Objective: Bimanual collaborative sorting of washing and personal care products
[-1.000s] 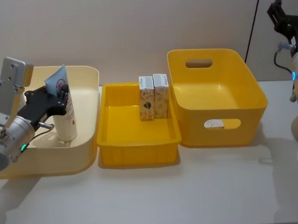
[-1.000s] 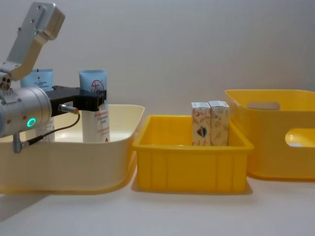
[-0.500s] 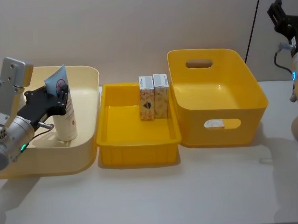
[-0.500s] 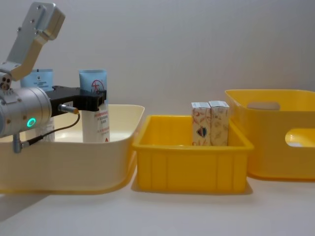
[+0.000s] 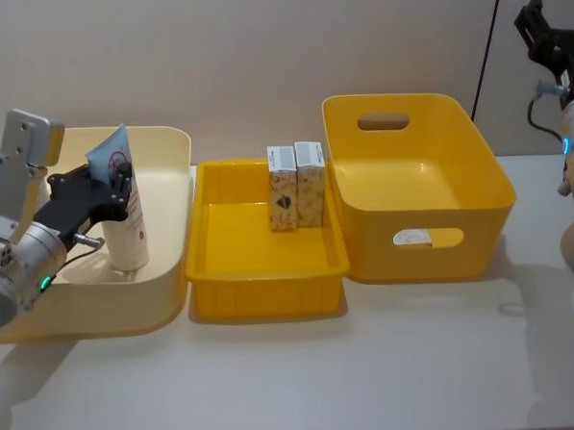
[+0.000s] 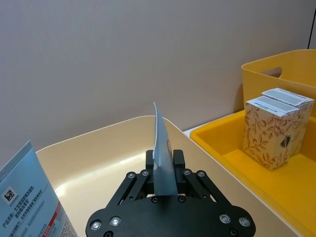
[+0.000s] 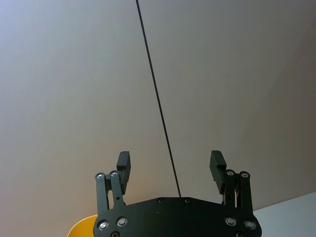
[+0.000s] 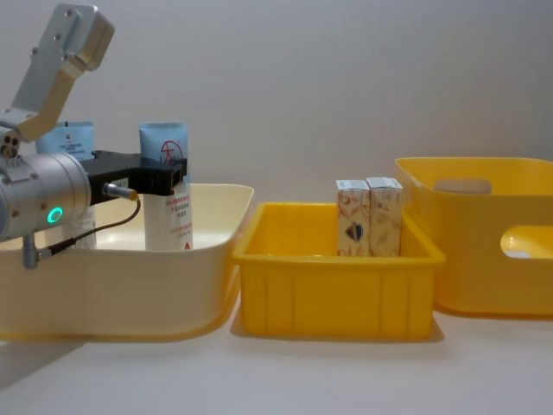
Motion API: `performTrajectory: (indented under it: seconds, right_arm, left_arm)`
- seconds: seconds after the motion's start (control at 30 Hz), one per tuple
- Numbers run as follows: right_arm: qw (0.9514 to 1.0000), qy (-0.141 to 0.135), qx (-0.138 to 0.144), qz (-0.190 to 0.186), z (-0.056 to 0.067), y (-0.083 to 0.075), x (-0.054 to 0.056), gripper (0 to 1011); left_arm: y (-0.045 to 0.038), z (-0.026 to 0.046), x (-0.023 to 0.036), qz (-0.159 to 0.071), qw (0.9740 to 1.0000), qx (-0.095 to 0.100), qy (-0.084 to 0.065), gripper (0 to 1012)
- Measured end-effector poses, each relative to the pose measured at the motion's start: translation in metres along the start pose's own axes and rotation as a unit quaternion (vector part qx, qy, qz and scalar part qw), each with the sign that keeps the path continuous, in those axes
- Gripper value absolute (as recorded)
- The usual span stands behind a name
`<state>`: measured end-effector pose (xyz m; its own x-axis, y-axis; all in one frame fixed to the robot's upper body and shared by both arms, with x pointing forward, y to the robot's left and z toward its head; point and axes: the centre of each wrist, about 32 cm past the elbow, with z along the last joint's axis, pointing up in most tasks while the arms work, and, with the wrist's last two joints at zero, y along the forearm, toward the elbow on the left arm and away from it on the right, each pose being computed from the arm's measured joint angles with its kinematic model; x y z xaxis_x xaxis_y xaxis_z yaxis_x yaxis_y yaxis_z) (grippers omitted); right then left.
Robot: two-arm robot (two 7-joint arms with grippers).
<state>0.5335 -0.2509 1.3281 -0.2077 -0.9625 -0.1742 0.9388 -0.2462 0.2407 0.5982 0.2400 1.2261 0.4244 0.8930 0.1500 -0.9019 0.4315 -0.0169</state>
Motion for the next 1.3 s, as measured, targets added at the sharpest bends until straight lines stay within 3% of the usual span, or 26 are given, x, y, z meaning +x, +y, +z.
performTrajectory:
  seconds: [0.2,0.53,0.87,1.07,1.1,1.23,1.27,1.3]
  right_arm:
    - [1.0,0.0,0.0,0.0,0.0,0.0,0.0,1001]
    - [1.0,0.0,0.0,0.0,0.0,0.0,0.0,1001]
    - [1.0,0.0,0.0,0.0,0.0,0.0,0.0,1001]
    - [1.0,0.0,0.0,0.001,0.0,0.0,0.0,1001]
    - [1.0,0.0,0.0,0.002,0.0,0.0,0.0,1001]
    - [0.9999,0.0,0.002,0.011,-0.001,0.0,0.0,1001]
    - [0.9999,0.0,0.003,0.014,-0.001,0.001,0.001,1001]
    - [0.9998,0.0,0.003,0.02,-0.001,0.001,0.001,1001]
  left_arm:
    - [-0.0021,0.0042,0.0028,0.0,0.9999,-0.01,-0.007,203]
    - [-0.0133,0.0295,0.0132,-0.015,0.998,-0.054,-0.028,203]
    - [-0.0222,0.0449,0.0178,-0.032,0.9949,-0.093,-0.025,203]
    - [-0.0315,0.0607,0.0213,-0.058,0.9894,-0.132,-0.018,203]
    - [-0.0315,0.0607,0.0213,-0.058,0.9894,-0.132,-0.018,203]
    - [-0.0376,0.0715,0.0238,-0.076,0.985,-0.154,-0.018,203]
    - [-0.0416,0.0784,0.0249,-0.088,0.9818,-0.167,-0.018,203]
    - [-0.0429,0.0809,0.0253,-0.091,0.9807,-0.172,-0.018,203]
